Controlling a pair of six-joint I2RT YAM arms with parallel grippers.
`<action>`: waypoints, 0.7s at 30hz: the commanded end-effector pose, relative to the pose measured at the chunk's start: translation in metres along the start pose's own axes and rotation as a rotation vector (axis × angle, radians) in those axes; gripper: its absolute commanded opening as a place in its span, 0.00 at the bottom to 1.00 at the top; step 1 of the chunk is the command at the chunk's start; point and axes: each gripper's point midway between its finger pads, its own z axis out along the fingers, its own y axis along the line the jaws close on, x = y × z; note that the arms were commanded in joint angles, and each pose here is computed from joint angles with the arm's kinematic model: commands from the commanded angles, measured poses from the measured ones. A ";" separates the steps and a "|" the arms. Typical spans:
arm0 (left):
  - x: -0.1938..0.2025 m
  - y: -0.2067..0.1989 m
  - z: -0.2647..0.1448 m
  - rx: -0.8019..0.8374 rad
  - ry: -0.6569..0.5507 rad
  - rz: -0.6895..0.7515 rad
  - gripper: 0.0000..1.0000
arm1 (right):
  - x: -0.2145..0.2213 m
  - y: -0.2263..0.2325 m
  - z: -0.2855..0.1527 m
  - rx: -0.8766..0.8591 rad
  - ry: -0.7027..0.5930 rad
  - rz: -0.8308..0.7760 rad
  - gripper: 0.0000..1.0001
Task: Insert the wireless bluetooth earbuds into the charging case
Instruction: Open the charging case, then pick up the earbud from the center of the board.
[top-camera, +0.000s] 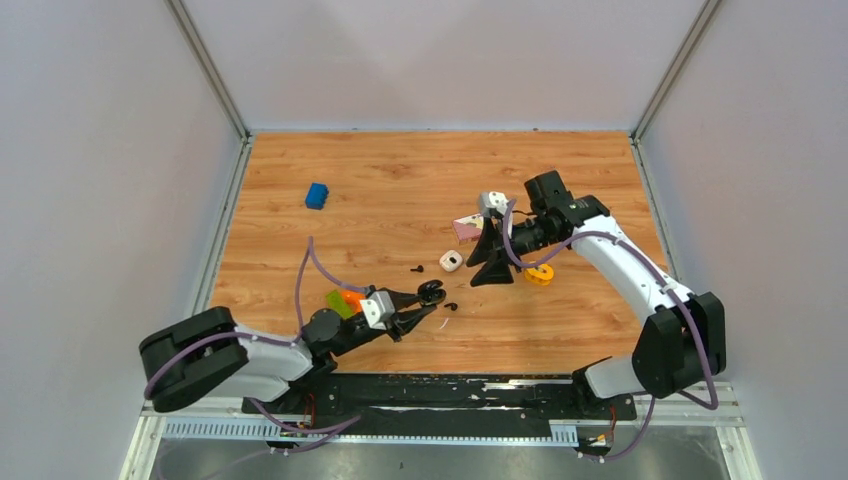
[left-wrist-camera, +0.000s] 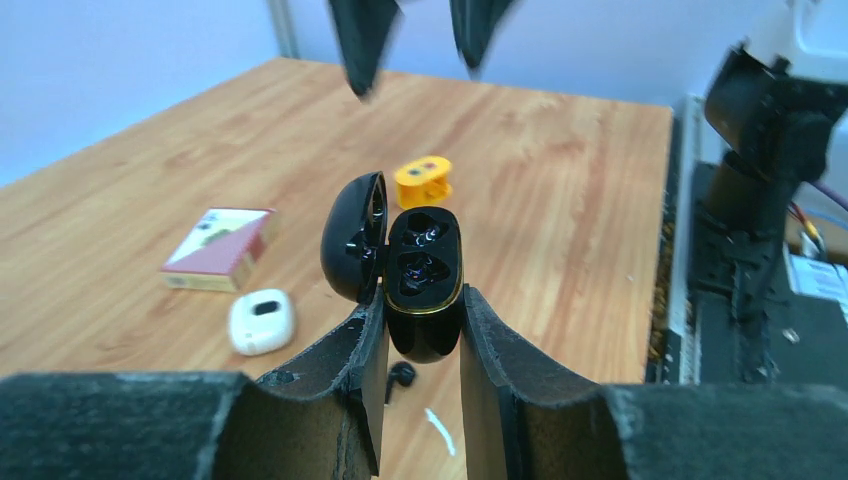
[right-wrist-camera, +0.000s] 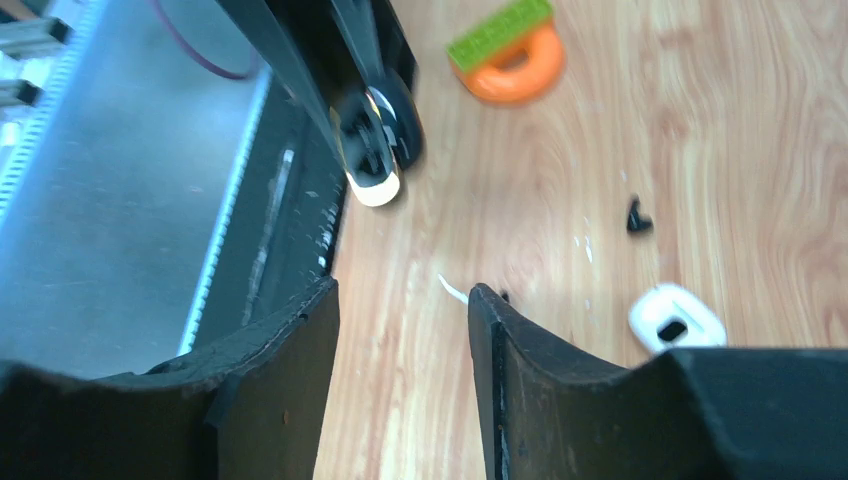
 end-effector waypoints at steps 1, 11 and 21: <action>-0.028 0.031 -0.011 -0.169 -0.079 0.026 0.00 | 0.030 -0.046 -0.004 0.195 0.048 -0.064 0.50; -0.051 0.063 -0.042 -0.370 -0.149 0.052 0.00 | 0.072 -0.093 0.029 0.292 0.208 -0.022 0.42; -0.057 0.067 -0.049 -0.403 -0.177 0.037 0.00 | 0.128 -0.082 0.059 0.152 0.393 -0.123 0.45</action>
